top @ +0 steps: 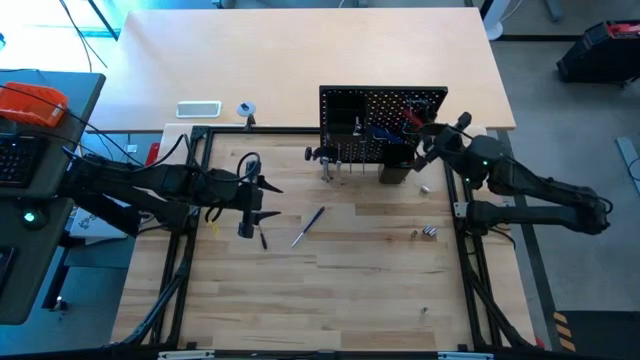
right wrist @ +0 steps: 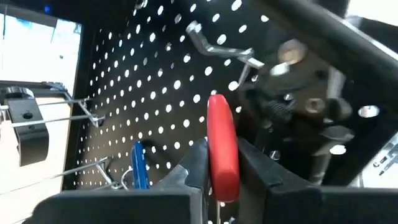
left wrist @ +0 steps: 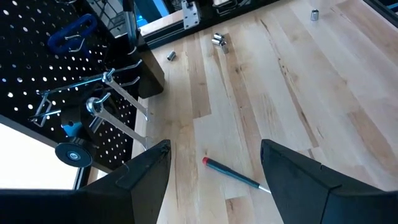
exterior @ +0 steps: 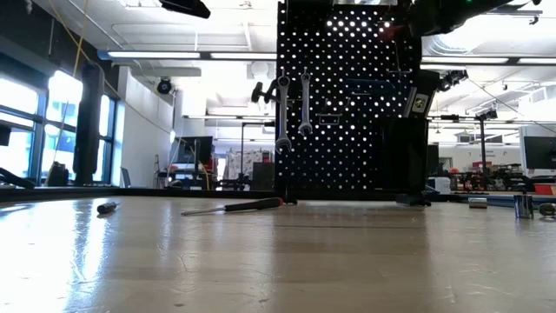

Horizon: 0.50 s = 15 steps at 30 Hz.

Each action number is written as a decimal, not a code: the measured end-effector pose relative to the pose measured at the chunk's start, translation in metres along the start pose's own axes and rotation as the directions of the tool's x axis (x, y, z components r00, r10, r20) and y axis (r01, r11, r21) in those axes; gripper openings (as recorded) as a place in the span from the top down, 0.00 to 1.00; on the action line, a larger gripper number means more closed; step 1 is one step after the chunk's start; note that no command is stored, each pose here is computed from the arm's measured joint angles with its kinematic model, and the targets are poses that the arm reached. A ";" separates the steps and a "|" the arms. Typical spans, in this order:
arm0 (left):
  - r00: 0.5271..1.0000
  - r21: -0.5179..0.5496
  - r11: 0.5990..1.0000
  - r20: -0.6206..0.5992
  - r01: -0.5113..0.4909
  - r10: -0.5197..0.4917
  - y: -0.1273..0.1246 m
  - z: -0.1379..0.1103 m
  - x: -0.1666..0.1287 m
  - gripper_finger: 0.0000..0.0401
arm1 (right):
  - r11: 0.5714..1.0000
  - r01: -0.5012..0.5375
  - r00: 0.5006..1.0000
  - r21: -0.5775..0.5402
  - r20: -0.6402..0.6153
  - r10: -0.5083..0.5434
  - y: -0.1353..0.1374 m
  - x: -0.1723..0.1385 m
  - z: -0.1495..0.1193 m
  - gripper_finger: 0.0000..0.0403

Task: Hang tools onto peg board
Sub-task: Hang the red T-handle hex key onto the pegboard

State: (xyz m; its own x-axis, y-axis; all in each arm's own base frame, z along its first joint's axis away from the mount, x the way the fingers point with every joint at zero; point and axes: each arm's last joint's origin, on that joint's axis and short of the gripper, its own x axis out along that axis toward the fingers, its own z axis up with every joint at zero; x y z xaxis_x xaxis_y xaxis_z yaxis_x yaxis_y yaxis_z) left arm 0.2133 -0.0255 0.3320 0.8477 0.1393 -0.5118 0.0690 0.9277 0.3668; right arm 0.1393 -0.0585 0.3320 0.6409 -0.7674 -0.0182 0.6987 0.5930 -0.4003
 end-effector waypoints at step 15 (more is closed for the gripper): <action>1.000 0.001 1.000 -0.003 0.001 -0.001 0.000 0.000 0.000 0.40 | 1.000 0.013 0.994 0.015 -0.108 -0.011 0.005 0.011 -0.011 0.90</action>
State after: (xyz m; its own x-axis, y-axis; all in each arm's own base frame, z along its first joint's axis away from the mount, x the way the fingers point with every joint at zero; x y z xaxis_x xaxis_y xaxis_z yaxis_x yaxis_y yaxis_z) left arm 0.2131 -0.0255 0.3318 0.8462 0.1395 -0.5143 0.0704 0.9274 0.3673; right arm 0.1464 -0.0660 0.3195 0.5947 -0.7960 -0.1126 0.7118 0.5865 -0.3866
